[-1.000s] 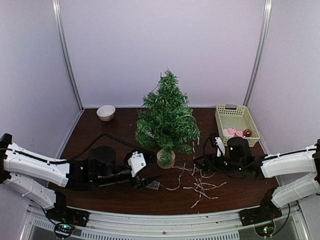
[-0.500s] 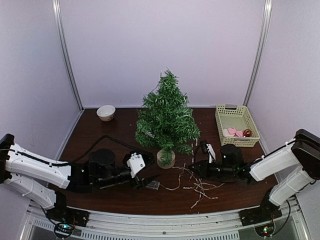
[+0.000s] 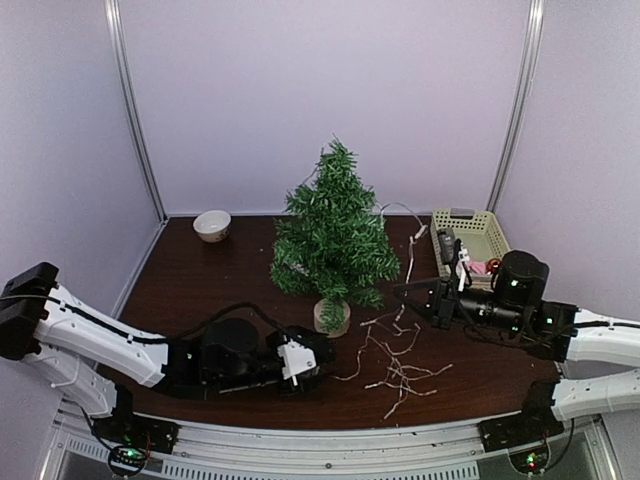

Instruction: Decorate the small christmas tree

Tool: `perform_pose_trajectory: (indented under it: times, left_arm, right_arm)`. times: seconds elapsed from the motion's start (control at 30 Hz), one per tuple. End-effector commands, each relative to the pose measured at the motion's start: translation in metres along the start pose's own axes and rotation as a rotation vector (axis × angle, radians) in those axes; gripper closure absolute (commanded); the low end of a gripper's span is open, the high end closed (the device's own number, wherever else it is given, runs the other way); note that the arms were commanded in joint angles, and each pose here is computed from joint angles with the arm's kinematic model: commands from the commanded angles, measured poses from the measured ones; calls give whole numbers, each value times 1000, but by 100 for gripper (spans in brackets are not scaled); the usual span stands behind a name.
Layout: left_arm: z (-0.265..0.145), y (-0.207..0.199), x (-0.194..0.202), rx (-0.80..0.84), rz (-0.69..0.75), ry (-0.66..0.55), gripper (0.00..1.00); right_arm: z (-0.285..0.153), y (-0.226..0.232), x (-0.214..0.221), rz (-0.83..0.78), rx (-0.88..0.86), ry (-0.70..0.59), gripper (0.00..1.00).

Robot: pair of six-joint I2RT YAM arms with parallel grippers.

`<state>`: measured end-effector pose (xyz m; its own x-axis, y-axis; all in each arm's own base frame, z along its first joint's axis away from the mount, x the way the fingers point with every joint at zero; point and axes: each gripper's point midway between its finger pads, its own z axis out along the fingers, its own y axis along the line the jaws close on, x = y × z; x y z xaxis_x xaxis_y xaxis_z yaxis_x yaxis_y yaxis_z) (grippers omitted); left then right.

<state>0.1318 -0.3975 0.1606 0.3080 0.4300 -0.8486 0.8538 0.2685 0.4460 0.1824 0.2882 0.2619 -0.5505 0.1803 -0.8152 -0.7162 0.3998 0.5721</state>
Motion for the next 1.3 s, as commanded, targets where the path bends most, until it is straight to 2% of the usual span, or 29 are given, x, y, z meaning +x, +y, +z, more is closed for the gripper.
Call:
perform_pose_trajectory:
  times: [0.0,0.07,0.23,0.37,0.47,0.67,0.93,1.13,1.2,1.27]
  left_arm:
    - [22,0,-45,-37,23,-150,32]
    - [30,-4,-57,-50,-29,-209,29]
    - [49,-20,-69,-96,-55,-259,27]
    - [56,-15,-73,-167,-126,-288,26]
    - [59,-12,-76,-204,-175,-312,26]
    - [69,-23,-81,-195,-185,-343,32]
    - [71,-21,-85,-225,-204,-377,56]
    - [54,-20,-97,-238,-192,-407,84]
    - [43,-20,-100,-245,-186,-412,96]
    - [31,-20,-105,-247,-186,-425,100]
  right_arm:
    - [-7,10,11,-2,-3,95,100]
    - [-9,26,1,-18,-39,81,100]
    - [-12,53,-13,-44,-103,65,100]
    - [-13,67,-18,-44,-140,52,100]
    - [-14,77,-24,-35,-168,31,100]
    - [-13,94,-32,-22,-217,-3,100]
    - [-11,116,-34,-21,-271,-20,100]
    - [-11,130,-38,-13,-306,-33,100]
    - [-11,133,-39,-10,-315,-39,100]
    - [-11,137,-41,-15,-325,-42,100]
